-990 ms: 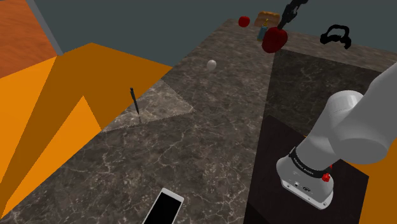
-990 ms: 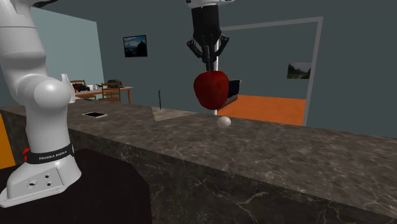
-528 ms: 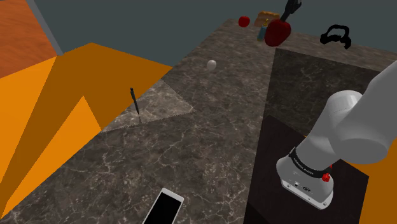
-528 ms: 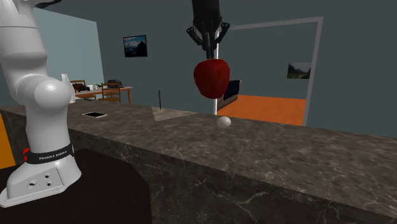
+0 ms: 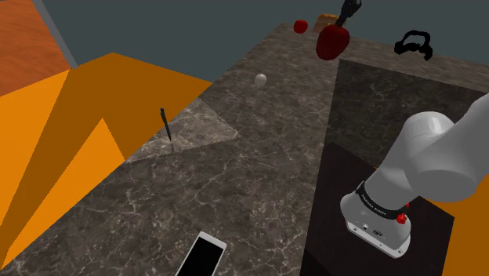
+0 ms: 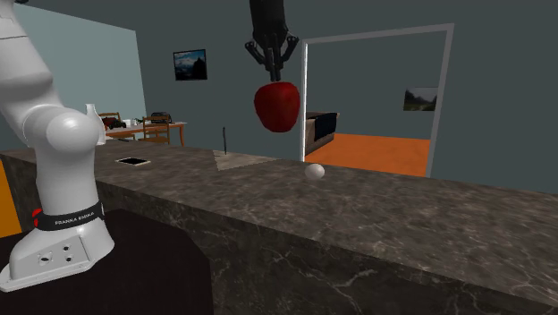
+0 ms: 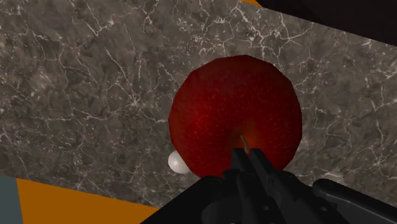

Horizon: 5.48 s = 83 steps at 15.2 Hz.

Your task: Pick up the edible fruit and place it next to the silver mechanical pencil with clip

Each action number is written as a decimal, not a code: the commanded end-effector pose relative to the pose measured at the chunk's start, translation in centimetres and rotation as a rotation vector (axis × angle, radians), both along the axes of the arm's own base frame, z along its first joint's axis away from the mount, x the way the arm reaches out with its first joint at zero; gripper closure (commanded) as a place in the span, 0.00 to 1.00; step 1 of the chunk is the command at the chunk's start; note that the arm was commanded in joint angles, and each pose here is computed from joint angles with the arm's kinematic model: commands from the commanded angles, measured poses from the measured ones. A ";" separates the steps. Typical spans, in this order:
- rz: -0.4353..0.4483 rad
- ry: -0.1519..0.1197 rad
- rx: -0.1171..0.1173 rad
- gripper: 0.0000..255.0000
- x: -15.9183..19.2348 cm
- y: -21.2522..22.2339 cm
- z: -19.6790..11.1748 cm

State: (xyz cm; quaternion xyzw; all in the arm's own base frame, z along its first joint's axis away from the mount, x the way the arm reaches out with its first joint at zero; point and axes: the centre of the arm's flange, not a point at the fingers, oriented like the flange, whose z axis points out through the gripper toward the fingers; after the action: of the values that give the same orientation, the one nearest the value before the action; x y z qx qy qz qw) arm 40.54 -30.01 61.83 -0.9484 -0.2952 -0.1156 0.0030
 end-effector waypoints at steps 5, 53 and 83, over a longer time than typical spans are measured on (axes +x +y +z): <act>-0.003 0.000 -0.002 1.00 0.8 7.9 0.3; -0.003 0.000 -0.002 1.00 6.7 71.0 0.3; -0.003 0.000 -0.002 1.00 6.9 73.2 -14.4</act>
State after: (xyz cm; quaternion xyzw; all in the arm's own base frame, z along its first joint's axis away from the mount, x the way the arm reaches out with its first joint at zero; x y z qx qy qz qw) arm 47.43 43.13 47.89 -0.9488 -0.2940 -0.1152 0.0017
